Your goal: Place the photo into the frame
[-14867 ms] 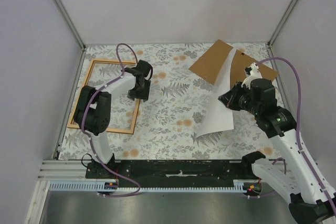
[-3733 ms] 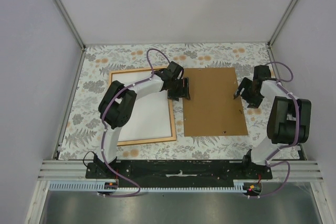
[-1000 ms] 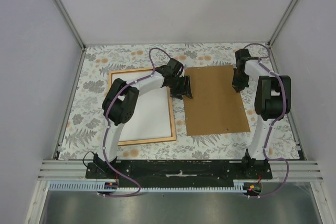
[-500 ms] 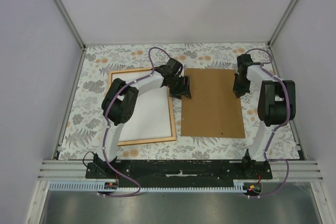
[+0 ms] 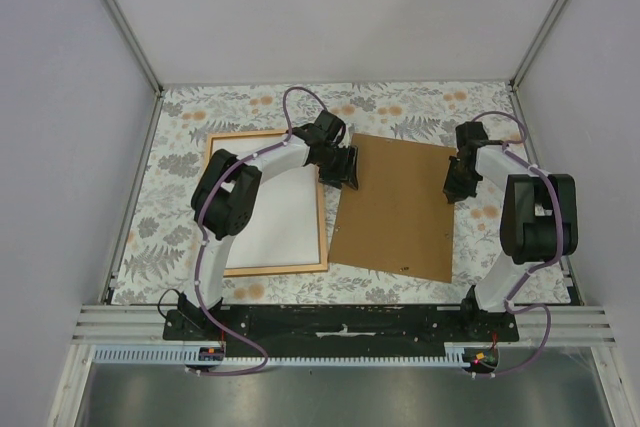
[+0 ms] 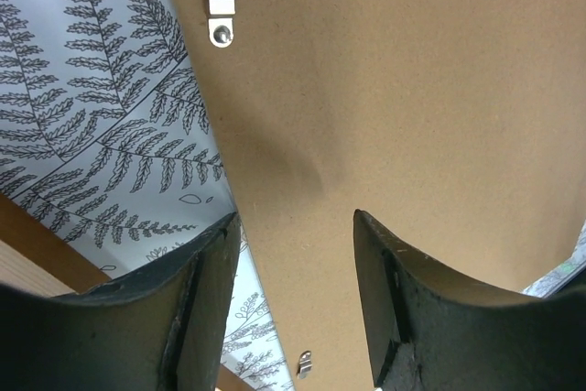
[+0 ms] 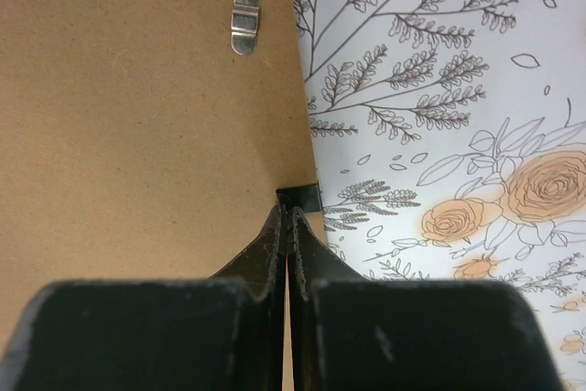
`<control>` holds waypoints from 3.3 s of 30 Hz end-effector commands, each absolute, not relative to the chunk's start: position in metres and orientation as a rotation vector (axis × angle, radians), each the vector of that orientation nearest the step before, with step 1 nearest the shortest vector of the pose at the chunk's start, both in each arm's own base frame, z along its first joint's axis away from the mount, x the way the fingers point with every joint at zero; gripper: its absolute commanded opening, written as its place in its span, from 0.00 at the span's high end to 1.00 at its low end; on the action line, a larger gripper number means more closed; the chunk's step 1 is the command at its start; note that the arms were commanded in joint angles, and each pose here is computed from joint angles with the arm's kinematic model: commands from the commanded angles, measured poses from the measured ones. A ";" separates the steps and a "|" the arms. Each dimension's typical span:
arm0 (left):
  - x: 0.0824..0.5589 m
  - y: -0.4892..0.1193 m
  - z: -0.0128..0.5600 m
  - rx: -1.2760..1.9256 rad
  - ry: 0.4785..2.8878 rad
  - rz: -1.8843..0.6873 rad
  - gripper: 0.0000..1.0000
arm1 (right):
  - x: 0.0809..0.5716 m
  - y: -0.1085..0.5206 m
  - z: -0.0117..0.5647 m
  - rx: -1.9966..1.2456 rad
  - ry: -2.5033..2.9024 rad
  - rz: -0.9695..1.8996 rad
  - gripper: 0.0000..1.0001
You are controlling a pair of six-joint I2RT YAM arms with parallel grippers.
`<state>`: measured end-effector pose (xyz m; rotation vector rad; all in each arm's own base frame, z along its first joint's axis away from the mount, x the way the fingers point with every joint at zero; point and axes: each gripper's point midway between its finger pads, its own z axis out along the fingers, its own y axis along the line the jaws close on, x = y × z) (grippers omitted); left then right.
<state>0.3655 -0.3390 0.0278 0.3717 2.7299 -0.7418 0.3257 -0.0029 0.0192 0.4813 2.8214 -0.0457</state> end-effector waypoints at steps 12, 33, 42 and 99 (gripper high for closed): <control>0.346 -0.305 0.014 0.501 2.813 -0.594 0.36 | 0.360 0.004 0.093 0.468 2.602 0.055 1.00; 0.331 -0.308 -0.013 0.520 2.880 -0.666 0.32 | 0.312 0.035 0.023 0.603 2.634 0.365 0.10; 0.310 -0.343 -0.012 0.529 2.900 -0.929 0.32 | 0.324 0.070 0.025 0.566 2.581 0.676 0.12; 0.318 -0.310 -0.008 0.316 2.915 -0.675 0.36 | 0.331 0.064 0.021 0.515 2.649 0.620 0.16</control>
